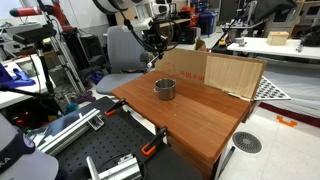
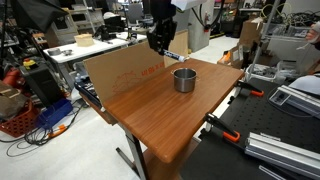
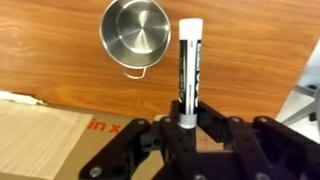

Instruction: Put the marker in the pot

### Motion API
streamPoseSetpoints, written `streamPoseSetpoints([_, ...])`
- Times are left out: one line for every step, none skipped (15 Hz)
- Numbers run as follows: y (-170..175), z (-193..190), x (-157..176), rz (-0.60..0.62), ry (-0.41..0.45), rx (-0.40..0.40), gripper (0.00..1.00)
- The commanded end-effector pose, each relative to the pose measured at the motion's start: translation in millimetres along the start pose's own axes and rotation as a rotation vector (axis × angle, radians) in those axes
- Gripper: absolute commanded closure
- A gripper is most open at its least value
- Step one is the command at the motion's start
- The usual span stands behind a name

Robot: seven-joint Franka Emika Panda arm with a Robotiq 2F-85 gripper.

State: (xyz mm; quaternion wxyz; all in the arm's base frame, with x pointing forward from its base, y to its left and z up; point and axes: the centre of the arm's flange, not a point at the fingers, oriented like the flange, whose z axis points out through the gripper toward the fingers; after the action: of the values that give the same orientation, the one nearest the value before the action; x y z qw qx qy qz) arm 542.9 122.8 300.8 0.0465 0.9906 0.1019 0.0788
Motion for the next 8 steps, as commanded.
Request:
streamPoseSetpoints([19,-11,-1,0.052,0.087,-0.04,0.94])
streamPoseSetpoints([24,-12,-1,0.068,0.118,-0.06,0.94])
streamPoseSetpoints([27,-12,-1,0.08,0.145,-0.07,0.94])
streamPoseSetpoints([29,-11,-1,0.091,0.171,-0.086,0.94])
streamPoseSetpoints([30,-10,-2,0.101,0.204,-0.107,0.94])
streamPoseSetpoints([31,-8,-3,0.105,0.223,-0.118,0.94])
streamPoseSetpoints([32,-6,-5,0.11,0.237,-0.125,0.94])
streamPoseSetpoints([32,-3,-8,0.113,0.246,-0.128,0.94])
